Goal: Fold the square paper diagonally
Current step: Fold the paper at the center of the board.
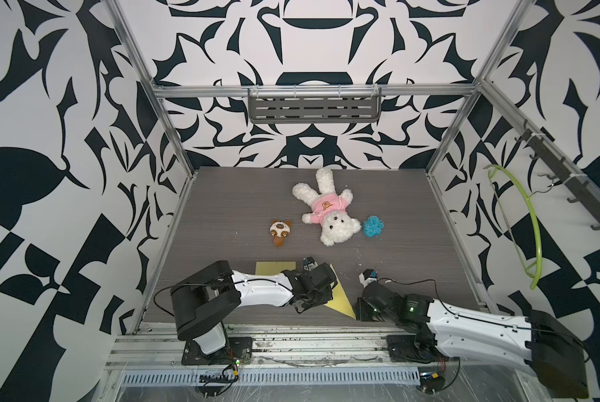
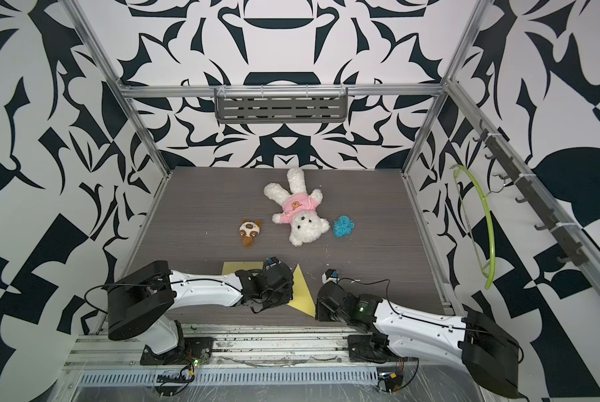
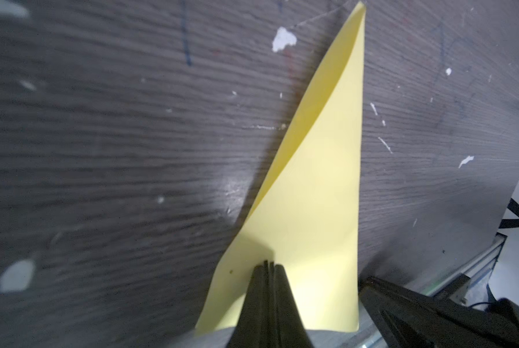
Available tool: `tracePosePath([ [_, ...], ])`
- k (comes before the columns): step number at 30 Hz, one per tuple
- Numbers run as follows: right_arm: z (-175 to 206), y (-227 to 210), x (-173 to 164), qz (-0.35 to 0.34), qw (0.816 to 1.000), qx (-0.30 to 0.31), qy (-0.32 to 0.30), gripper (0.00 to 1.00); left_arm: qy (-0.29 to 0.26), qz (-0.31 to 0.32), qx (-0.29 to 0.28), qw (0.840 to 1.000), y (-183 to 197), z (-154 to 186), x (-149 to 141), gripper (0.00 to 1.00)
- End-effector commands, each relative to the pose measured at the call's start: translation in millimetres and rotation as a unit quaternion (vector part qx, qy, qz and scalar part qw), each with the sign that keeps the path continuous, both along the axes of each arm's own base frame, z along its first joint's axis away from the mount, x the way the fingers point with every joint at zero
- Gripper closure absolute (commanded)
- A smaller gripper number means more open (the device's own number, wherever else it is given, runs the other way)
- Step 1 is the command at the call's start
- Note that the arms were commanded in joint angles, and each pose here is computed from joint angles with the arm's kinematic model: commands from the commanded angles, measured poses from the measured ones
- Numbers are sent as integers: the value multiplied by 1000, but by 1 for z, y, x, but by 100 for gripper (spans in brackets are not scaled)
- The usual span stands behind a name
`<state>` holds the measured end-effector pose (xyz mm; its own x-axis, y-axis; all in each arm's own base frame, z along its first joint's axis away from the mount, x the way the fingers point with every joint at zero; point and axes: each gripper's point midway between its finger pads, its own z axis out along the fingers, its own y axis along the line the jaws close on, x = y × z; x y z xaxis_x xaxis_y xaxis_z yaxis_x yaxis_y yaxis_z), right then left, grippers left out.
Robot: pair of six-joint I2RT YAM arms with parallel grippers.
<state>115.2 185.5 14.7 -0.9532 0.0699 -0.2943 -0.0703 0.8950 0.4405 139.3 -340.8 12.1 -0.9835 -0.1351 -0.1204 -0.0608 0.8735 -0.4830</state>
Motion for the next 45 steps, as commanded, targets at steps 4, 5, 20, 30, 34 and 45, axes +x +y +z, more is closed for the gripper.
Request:
tracePosePath([
  [4,-6,-13,-15,19,999,-26,24,100,88,-20,163,983,76,-65,-46,100],
  [5,-3,-11,-14,21,999,-23,20,100,89,-20,162,983,76,-65,-46,100],
  [20,38,25,4,37,999,25,-22,100,88,-21,162,983,76,-65,-46,100],
  [30,-1,8,-14,45,998,-30,22,100,86,-21,163,983,77,-64,-45,100],
  [34,-10,-5,-20,50,996,-61,34,100,86,-21,162,983,76,-63,-45,100],
  [45,53,17,8,68,996,-33,-53,100,76,-38,168,982,74,-61,-42,100],
])
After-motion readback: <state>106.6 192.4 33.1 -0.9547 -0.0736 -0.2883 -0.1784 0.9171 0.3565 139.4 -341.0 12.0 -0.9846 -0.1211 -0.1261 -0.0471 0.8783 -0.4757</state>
